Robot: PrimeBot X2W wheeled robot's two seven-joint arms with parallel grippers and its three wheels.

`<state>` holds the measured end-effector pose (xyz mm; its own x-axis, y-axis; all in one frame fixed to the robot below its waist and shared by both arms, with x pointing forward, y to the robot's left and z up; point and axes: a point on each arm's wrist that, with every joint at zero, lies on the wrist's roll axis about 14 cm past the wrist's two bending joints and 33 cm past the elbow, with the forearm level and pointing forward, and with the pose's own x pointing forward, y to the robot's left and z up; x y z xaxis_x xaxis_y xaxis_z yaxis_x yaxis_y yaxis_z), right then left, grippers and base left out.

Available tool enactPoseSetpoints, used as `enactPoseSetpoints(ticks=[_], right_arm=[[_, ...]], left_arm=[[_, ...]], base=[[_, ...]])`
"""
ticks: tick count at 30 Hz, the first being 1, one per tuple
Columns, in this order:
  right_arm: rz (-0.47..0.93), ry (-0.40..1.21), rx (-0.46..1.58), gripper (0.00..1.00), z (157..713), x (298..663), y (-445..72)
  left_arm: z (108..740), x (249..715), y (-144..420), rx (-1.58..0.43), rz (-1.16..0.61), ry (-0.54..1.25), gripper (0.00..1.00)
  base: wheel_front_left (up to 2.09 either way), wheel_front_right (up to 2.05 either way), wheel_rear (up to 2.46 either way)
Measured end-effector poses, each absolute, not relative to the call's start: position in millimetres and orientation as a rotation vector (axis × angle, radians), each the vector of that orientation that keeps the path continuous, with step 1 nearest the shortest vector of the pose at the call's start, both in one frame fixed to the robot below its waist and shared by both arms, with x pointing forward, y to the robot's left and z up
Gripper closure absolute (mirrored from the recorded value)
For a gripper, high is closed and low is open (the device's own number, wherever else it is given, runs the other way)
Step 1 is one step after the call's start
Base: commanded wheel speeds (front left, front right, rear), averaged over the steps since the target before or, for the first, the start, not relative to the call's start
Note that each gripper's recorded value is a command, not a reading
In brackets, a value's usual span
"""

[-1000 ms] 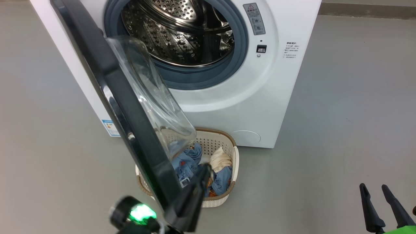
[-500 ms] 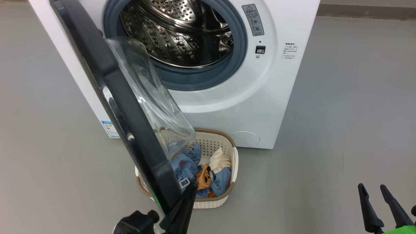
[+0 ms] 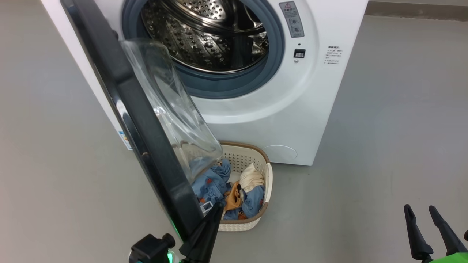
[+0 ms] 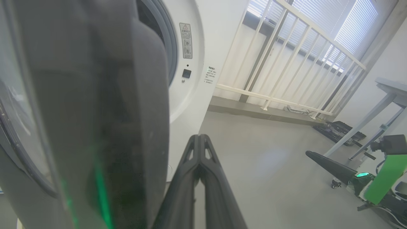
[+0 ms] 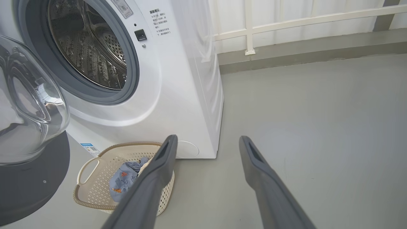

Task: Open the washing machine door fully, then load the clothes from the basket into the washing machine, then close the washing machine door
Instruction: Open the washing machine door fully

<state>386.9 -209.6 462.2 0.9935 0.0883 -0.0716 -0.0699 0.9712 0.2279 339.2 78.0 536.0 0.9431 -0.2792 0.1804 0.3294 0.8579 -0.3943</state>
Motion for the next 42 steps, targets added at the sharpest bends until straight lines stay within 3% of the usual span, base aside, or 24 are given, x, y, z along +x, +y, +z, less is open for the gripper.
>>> enactPoseSetpoints(ticks=[23,42], right_arm=[[0.227,0.103,0.231,0.0,458,415,-157],[0.325,0.118,0.242,0.0,455,428,-117]], left_arm=[[529,314,144,-0.395,-0.092,-0.143,1.0],[515,277,256,-0.297,0.272,-0.143,1.0]], base=[[0.0,0.0,0.0],[0.0,0.0,0.0]])
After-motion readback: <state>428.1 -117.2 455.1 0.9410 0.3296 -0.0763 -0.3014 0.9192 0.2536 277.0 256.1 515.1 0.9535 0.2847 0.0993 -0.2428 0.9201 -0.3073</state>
